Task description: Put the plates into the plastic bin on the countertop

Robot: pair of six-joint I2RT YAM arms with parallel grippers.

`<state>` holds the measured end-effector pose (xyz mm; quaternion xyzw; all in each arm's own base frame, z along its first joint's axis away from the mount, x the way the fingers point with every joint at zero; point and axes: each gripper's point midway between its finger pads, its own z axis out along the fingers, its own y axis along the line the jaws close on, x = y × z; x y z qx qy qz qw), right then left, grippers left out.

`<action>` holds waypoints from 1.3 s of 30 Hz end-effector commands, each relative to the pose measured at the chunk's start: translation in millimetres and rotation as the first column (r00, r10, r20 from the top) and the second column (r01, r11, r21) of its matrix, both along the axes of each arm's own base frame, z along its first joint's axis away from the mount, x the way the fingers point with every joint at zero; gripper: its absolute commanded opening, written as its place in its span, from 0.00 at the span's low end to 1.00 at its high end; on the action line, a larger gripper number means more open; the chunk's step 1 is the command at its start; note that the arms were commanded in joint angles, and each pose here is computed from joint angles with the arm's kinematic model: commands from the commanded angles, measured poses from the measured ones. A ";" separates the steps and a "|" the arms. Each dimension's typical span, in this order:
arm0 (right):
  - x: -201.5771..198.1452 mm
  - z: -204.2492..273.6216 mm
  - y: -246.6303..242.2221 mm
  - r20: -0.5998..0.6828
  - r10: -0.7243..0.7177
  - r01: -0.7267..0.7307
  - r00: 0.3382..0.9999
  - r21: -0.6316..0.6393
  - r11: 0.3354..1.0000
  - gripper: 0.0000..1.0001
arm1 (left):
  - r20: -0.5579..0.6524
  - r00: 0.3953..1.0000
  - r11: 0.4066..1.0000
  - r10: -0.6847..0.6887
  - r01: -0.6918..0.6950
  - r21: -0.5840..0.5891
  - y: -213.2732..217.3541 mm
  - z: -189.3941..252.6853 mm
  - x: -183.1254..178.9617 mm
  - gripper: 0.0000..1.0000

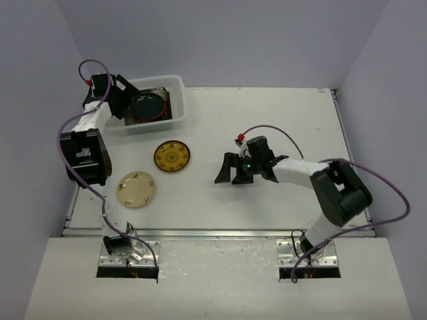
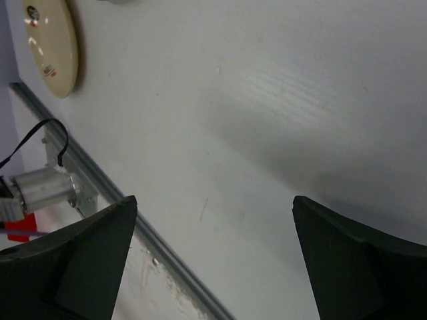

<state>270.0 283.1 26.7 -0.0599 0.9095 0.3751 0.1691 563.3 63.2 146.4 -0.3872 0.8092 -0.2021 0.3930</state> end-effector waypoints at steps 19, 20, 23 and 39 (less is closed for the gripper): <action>125.2 -93.7 120.2 -0.169 -0.186 0.198 0.968 0.056 0.979 0.19 | 0.382 0.887 0.965 -0.257 0.215 0.151 -94.2 86.4 -251.9 1.00; 123.9 -92.3 122.9 -0.175 -0.178 0.193 0.968 0.072 0.979 0.08 | 0.379 0.880 0.956 -0.288 0.242 0.165 -98.1 82.7 -257.9 1.00; 122.9 -73.4 120.5 -0.146 -0.190 0.206 0.971 0.108 0.973 0.00 | 0.339 0.866 0.926 -0.369 0.312 0.211 -105.1 67.4 -270.0 1.00; 46.2 70.1 -3.2 0.194 -0.068 0.022 0.979 0.231 0.973 0.00 | 0.285 0.711 0.757 -0.642 0.647 0.091 -229.4 11.3 -275.7 0.97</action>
